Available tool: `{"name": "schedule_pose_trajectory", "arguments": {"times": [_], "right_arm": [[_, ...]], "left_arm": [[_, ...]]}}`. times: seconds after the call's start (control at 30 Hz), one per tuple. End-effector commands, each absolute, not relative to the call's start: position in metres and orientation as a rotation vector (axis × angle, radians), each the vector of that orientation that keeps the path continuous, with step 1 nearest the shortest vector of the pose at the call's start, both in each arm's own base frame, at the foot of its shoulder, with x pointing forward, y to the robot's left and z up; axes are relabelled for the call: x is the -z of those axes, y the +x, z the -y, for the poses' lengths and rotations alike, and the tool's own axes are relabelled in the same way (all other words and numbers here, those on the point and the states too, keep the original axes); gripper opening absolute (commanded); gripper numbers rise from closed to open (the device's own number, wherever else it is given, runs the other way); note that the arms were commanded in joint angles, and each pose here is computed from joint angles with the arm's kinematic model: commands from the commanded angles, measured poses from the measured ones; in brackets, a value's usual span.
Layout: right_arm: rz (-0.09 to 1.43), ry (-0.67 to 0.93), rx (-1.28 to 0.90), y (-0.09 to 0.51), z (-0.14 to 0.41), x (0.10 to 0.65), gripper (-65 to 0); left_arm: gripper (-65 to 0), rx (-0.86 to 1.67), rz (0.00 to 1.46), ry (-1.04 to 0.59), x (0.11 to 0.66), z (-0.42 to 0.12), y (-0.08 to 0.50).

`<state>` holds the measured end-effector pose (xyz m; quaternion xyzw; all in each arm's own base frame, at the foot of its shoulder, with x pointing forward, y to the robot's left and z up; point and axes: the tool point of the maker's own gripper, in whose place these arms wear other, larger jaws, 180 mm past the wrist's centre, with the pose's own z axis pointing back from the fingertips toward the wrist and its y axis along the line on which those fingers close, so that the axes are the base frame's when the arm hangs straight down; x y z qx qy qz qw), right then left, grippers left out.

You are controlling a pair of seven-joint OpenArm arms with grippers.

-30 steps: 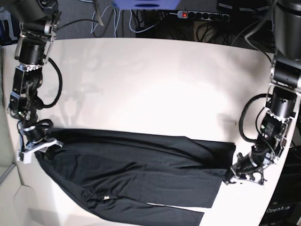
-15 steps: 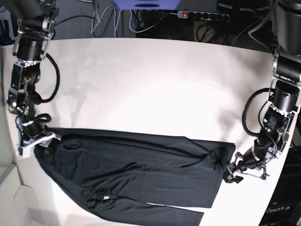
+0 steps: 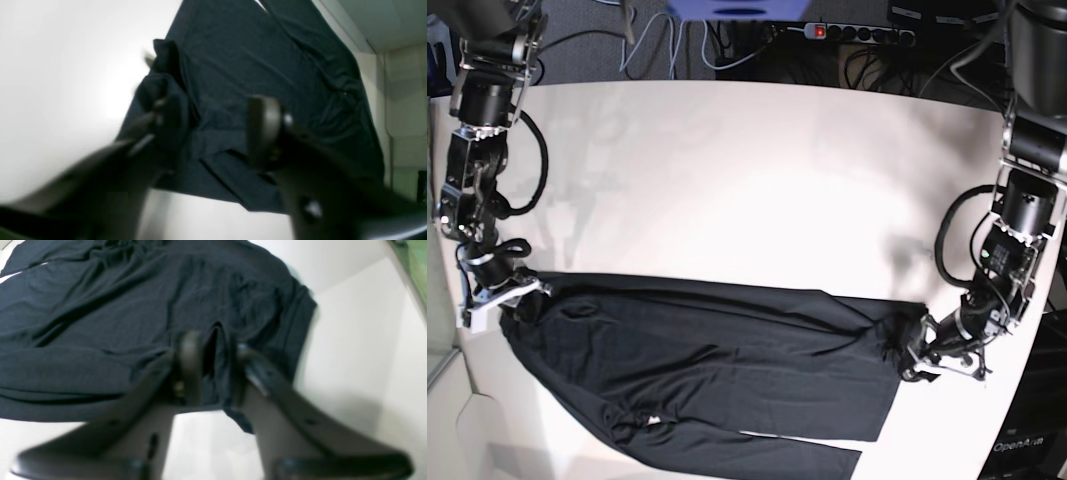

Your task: Fold the T-shirt properly

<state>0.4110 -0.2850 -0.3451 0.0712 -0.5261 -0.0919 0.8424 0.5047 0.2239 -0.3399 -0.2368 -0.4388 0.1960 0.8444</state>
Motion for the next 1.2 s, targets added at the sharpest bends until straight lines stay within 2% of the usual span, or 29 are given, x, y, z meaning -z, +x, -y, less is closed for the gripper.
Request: {"name": "schedule_pose_trajectory", "arguments": {"times": [0.0,0.1,0.17,0.37,0.73,1.17], "right_arm": [[1.185,0.145,0.183,0.423,0.291,0.32,-59.9],[1.177,0.145,0.183,0.421,0.291,0.322,-62.0],[1.158,0.145,0.178,0.416,0.289,0.33,-62.0],[1.146,0.145,0.178,0.412,0.288,0.335,-62.0],[1.136,0.147,0.177,0.409,0.287,0.34,-62.0],[1.113,0.142,0.171,0.4,0.286,0.349,-62.0]], "left_arm": [[-47.3,-0.396,1.0,-0.504,0.311,-0.23,0.52],[-60.8,-0.374,0.992,-0.478,0.314,-0.231,0.519],[-65.0,-0.368,0.984,-0.469,0.317,-0.231,0.517],[-65.0,-0.374,0.89,-0.46,0.351,-0.229,0.495],[-65.0,-0.421,0.814,-0.426,0.388,-0.235,0.474],[-65.0,-0.31,0.842,-0.41,0.377,-0.199,0.494]]}}
